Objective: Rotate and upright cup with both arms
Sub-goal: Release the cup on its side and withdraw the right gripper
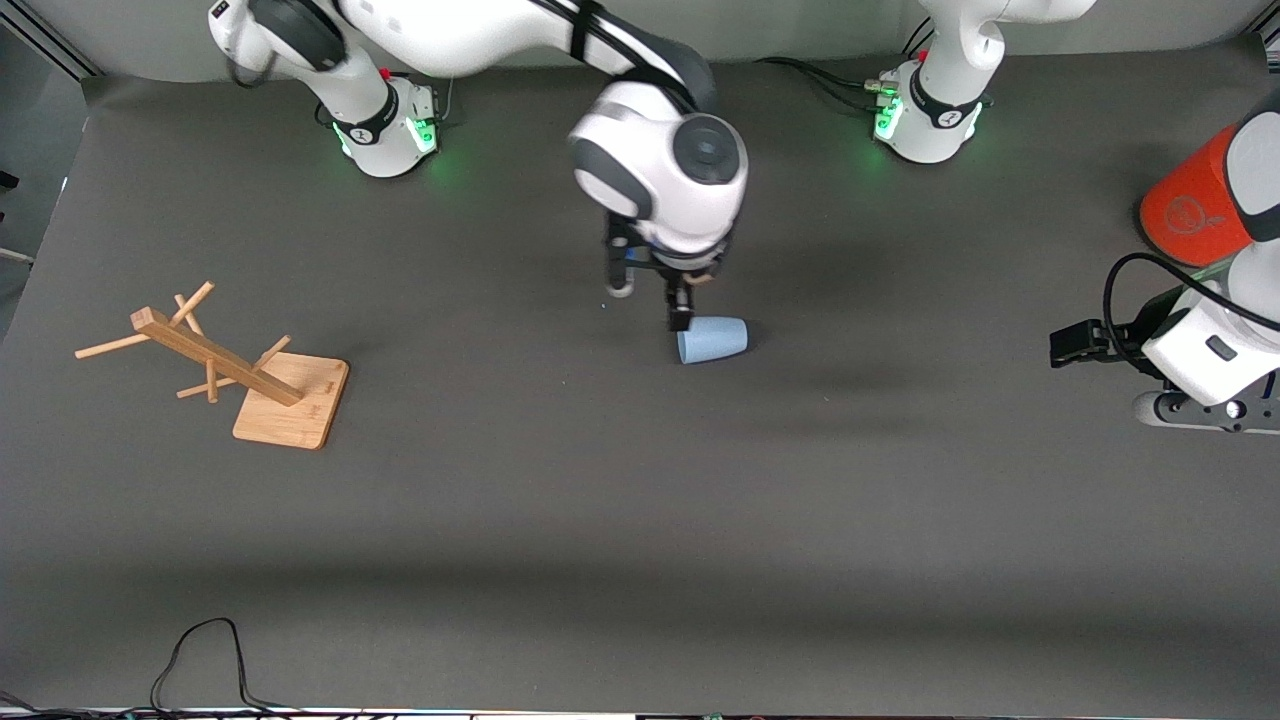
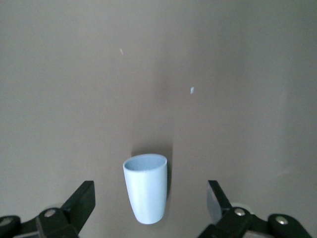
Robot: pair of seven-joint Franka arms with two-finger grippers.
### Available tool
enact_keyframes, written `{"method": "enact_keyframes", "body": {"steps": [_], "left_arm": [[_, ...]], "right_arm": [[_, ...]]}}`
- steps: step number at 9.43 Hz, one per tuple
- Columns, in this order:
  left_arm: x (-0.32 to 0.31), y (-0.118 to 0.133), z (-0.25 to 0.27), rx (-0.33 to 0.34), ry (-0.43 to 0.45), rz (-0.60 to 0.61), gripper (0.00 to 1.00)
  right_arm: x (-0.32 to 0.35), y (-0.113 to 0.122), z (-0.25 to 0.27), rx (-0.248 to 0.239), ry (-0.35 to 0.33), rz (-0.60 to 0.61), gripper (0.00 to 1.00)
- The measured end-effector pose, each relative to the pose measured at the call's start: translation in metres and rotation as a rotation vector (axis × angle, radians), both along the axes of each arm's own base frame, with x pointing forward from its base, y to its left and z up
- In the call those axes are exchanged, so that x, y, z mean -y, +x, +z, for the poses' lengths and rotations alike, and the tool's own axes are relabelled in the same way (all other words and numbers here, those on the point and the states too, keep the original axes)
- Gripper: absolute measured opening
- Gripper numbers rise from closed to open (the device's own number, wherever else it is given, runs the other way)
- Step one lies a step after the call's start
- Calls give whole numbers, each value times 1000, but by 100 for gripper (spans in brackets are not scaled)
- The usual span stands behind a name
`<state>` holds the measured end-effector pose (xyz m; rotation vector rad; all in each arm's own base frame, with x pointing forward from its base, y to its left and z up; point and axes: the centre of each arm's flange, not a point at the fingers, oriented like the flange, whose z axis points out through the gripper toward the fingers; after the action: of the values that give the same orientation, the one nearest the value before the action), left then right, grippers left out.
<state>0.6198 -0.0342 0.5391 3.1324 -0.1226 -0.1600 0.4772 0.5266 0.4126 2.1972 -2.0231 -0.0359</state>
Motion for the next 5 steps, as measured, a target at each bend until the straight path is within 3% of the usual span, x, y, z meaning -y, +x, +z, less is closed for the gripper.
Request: {"method": "enact_keyframes", "body": {"steps": [3, 5], "left_arm": [[33, -2, 7, 14, 0, 16, 100], [97, -11, 11, 23, 10, 68, 100]], "right_arm": [[131, 42, 88, -69, 8, 194, 100], [208, 57, 129, -72, 33, 351, 100]]}}
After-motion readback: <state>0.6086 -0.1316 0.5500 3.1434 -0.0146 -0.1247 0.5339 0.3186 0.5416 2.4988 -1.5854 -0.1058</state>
